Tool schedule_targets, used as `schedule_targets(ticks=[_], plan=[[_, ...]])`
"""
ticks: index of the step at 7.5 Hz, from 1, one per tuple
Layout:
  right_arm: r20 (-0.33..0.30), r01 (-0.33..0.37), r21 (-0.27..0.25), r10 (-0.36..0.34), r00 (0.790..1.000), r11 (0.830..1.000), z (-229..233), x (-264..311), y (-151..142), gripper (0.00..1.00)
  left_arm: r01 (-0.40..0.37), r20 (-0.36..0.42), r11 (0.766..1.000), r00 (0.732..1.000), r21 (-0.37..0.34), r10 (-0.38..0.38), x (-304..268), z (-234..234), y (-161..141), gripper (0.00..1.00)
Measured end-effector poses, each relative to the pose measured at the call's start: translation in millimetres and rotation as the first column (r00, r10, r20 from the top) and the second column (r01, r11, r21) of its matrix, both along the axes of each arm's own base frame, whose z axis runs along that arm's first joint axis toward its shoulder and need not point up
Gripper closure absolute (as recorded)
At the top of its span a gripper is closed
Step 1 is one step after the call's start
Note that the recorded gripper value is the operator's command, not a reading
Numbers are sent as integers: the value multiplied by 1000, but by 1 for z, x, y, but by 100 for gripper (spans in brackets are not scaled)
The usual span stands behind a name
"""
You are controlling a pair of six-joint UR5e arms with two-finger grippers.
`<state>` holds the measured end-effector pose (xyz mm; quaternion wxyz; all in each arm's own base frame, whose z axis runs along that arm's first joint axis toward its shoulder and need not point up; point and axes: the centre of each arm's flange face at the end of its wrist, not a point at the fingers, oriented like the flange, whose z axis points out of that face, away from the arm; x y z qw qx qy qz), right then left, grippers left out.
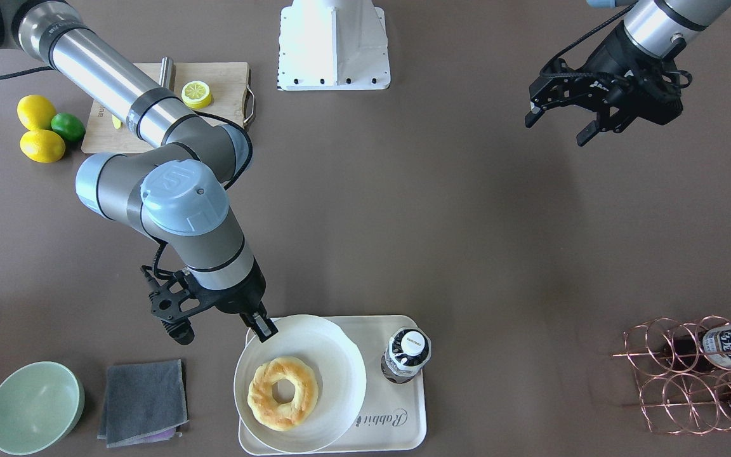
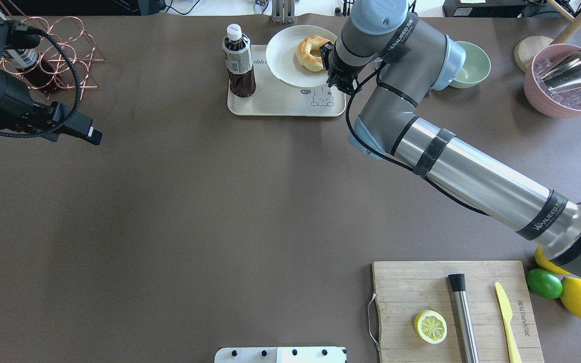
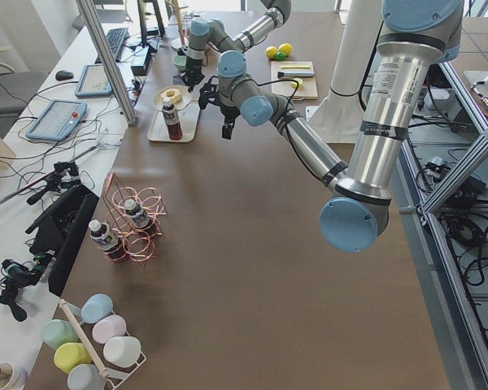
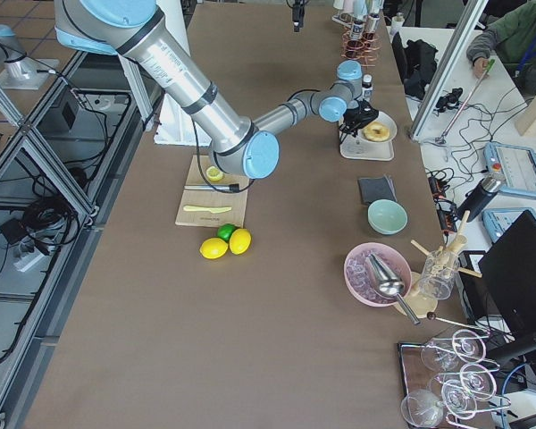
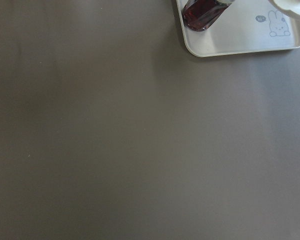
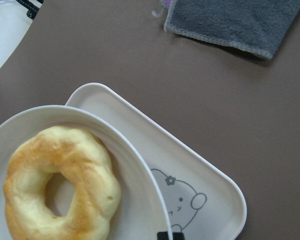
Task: Place donut on tray
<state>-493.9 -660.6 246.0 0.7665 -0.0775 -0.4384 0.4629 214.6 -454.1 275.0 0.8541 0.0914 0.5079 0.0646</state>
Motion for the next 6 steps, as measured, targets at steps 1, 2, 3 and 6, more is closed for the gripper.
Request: schedule_targets(ticks=[1, 2, 3, 6], plan=[[5, -33, 9, 33, 999, 999, 5, -18, 4, 70, -2, 0, 1000, 1000, 0, 2, -2, 2, -1, 2], [6, -46, 21, 46, 999, 999, 8, -31, 10, 1, -2, 0, 1000, 1000, 0, 2, -3, 2, -1, 2], [-2, -56, 41, 56, 998, 998, 8, -43, 18, 0, -3, 0, 1000, 1000, 0, 3, -3, 3, -2, 2], [-43, 0, 163, 7, 999, 987, 3, -53, 38, 0, -2, 0, 1000, 1000, -1, 2, -4, 4, -2, 2]])
